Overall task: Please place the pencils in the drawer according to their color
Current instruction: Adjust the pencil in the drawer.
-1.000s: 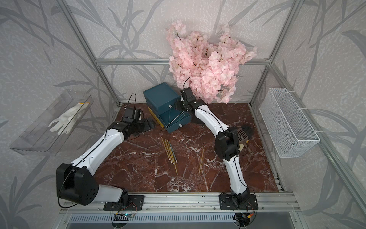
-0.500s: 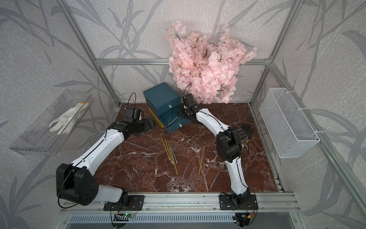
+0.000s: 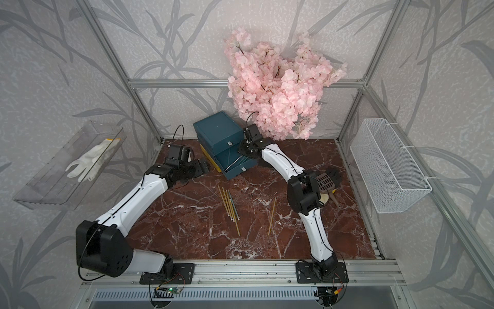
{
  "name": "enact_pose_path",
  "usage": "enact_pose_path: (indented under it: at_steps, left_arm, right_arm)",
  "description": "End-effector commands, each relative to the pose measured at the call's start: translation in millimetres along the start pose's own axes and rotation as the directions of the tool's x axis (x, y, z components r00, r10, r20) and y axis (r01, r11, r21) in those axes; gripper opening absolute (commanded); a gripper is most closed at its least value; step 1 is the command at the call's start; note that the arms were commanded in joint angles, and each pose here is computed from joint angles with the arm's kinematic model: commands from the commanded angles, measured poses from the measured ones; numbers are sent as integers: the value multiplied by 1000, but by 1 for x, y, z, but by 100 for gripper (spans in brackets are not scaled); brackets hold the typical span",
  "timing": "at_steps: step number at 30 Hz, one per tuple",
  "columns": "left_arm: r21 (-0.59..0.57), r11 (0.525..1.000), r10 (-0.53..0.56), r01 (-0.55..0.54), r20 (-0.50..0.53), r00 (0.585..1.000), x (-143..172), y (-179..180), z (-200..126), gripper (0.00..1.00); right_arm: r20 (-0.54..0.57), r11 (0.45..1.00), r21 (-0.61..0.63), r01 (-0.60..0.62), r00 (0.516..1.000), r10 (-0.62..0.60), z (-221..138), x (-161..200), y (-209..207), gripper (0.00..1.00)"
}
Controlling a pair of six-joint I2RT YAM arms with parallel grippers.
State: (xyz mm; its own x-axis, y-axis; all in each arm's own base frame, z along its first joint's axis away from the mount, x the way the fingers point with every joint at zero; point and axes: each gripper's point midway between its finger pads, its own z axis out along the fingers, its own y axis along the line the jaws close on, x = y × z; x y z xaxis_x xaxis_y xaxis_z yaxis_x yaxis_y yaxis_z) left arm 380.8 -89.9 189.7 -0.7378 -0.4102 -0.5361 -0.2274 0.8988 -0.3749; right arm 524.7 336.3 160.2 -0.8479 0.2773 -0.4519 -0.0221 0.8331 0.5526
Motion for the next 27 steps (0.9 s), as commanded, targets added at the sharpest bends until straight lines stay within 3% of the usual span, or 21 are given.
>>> enact_pose_path:
  at_steps: [1,6,9,19,27]
  left_arm:
    - [8,1000,2,-2,13,1000,-5,-5,-1,100]
    - [3,1000,-2,2,7,1000,-4,-4,1,100]
    - [-1,1000,2,-2,13,1000,-5,-3,0,100]
    - [3,1000,12,-12,10,1000,-6,-5,1,100]
    - [2,1000,15,-16,9,1000,-6,-5,0,100]
  right_arm:
    - [-39,999,-32,-10,999,8,16,4,6,52]
    - [1,948,-308,75,997,-79,5,-7,80,51]
    - [41,918,-371,138,990,-132,-11,-4,97,52]
    - [166,905,-409,121,985,-57,-74,-10,67,55]
    - [95,912,-397,105,993,-73,-111,49,42,55]
